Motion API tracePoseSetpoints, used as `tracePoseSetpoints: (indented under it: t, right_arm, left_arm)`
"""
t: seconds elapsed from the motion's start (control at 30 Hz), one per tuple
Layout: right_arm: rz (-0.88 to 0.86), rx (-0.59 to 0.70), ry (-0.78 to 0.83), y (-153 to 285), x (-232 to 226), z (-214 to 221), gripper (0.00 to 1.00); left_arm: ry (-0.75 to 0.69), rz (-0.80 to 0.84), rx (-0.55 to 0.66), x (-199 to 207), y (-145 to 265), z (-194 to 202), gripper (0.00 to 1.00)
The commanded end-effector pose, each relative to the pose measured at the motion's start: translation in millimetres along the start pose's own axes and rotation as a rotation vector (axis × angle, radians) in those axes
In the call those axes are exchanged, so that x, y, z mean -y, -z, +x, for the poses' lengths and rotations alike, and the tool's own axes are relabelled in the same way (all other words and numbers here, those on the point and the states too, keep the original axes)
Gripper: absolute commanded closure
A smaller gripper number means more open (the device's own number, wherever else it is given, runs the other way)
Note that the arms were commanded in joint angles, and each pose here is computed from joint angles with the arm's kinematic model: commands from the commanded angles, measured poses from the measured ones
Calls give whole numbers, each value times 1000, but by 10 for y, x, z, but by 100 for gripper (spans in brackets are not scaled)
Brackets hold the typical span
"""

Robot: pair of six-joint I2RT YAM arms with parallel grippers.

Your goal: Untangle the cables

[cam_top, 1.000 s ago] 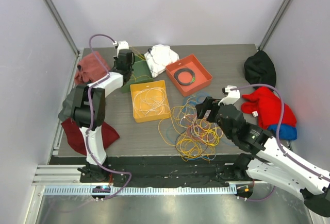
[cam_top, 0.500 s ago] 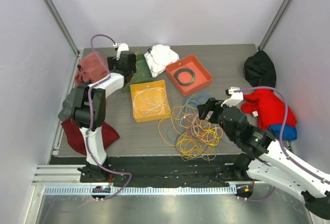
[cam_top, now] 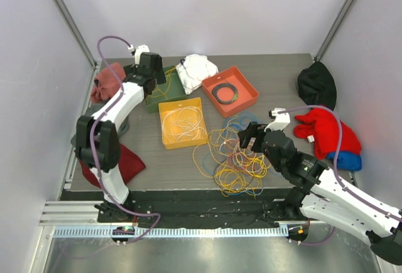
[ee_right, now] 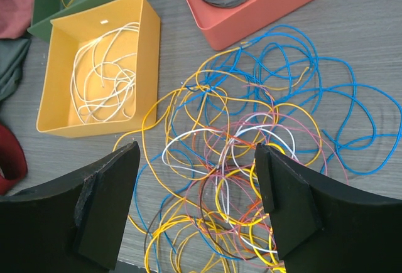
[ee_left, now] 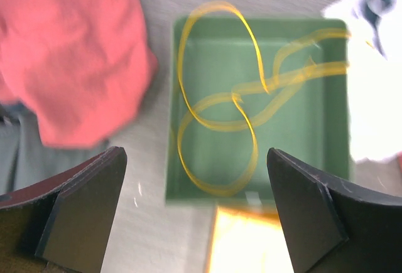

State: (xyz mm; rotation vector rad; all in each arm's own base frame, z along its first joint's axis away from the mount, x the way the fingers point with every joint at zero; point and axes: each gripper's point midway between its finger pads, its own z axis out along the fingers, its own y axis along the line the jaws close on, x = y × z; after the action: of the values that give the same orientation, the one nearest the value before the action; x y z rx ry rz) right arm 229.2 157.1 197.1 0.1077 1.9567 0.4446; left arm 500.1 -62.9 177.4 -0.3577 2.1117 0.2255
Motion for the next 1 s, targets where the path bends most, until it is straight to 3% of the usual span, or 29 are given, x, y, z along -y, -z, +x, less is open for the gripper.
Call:
tracePoseSetpoints:
  t: [0.0, 0.17, 0.23, 0.37, 0.57, 0.83, 0.97]
  right_arm:
    - [-13, 35, -36, -32, -53, -57, 18]
    - [47, -13, 6, -153, 29, 114, 19]
    - [66, -35, 5, -203, 35, 178, 20]
    - [81, -18, -17, -264, 20, 156, 20]
    - [56, 5, -62, -245, -97, -5, 21]
    - [46, 61, -117, 19, 17, -176, 23]
    - [55, 72, -120, 86, 94, -178, 23]
  left_arm:
    - [108, 145, -12, 211, 604, 30, 0]
    - [84, 408, 41, 919, 1460, 165, 0]
    - [38, 533, 18, 1276, 1815, 379, 0]
    - [4, 686, -48, 1595, 2197, 790, 0]
    - [-32, 824, -115, 1815, 2190, 1302, 3]
    - [-85, 891, -235, 2157, 2071, 1666, 23]
    - [-90, 920, -269, 2277, 2054, 1821, 25]
